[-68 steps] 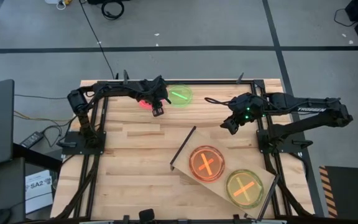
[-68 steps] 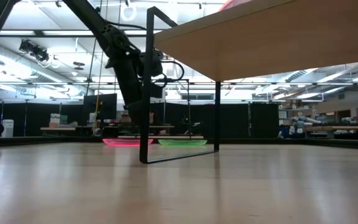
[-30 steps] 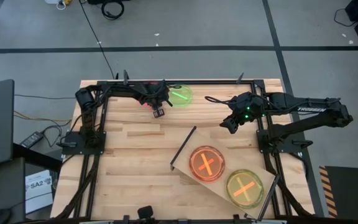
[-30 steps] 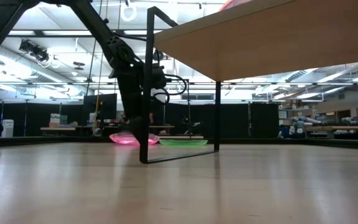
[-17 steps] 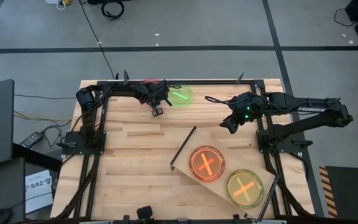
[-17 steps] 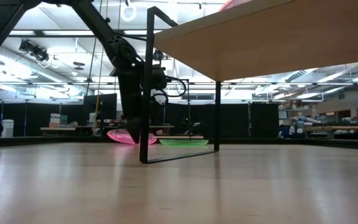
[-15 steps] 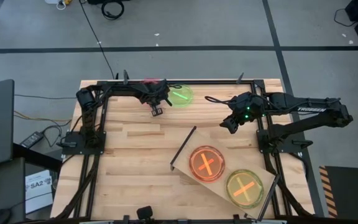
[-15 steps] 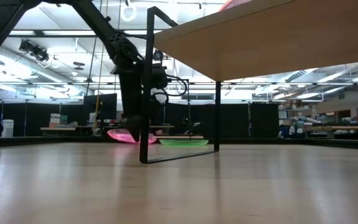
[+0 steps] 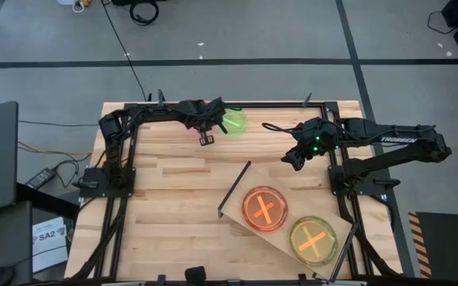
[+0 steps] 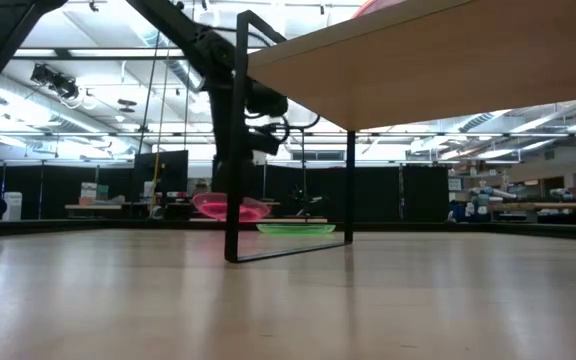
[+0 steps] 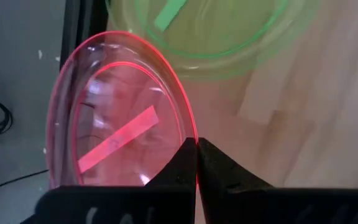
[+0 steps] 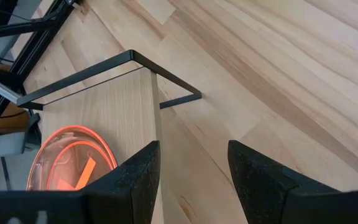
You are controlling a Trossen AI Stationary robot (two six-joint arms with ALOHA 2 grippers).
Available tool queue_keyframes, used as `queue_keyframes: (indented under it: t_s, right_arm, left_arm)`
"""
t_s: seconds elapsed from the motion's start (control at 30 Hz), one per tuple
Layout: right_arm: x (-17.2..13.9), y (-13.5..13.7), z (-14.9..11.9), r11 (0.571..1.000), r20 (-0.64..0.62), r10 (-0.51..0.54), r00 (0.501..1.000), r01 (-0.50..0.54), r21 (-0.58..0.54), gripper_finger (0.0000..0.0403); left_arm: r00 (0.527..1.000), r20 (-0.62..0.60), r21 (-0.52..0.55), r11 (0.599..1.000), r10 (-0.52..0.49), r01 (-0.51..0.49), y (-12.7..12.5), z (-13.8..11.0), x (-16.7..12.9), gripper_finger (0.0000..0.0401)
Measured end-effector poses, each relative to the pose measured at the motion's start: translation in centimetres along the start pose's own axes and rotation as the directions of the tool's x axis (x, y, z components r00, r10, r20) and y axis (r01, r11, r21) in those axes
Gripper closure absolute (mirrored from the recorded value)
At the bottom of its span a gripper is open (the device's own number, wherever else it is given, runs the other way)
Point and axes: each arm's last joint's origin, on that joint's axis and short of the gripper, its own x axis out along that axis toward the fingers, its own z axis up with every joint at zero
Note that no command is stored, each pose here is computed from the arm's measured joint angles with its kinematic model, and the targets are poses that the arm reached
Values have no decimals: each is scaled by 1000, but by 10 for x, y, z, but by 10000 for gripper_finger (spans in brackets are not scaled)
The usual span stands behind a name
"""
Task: Place and stack plates onto a shelf
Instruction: Stack the transparent pink plate on the left transparent orange plate on the shelf
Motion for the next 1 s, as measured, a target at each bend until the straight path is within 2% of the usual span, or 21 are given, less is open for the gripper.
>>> queue_keyframes:
  t_s: [0.63,1.0]
  right_arm:
    - [0,0,0,1000,0,0,1000,0,-1,208]
    - [-1,-1,-1,996,-6,-5,1000,4,-91,208]
  left_arm:
    - [997,71,71,997,-13,8,-7,37,-62,395]
    - [980,195,155,988,-28,-3,-26,61,-111,394]
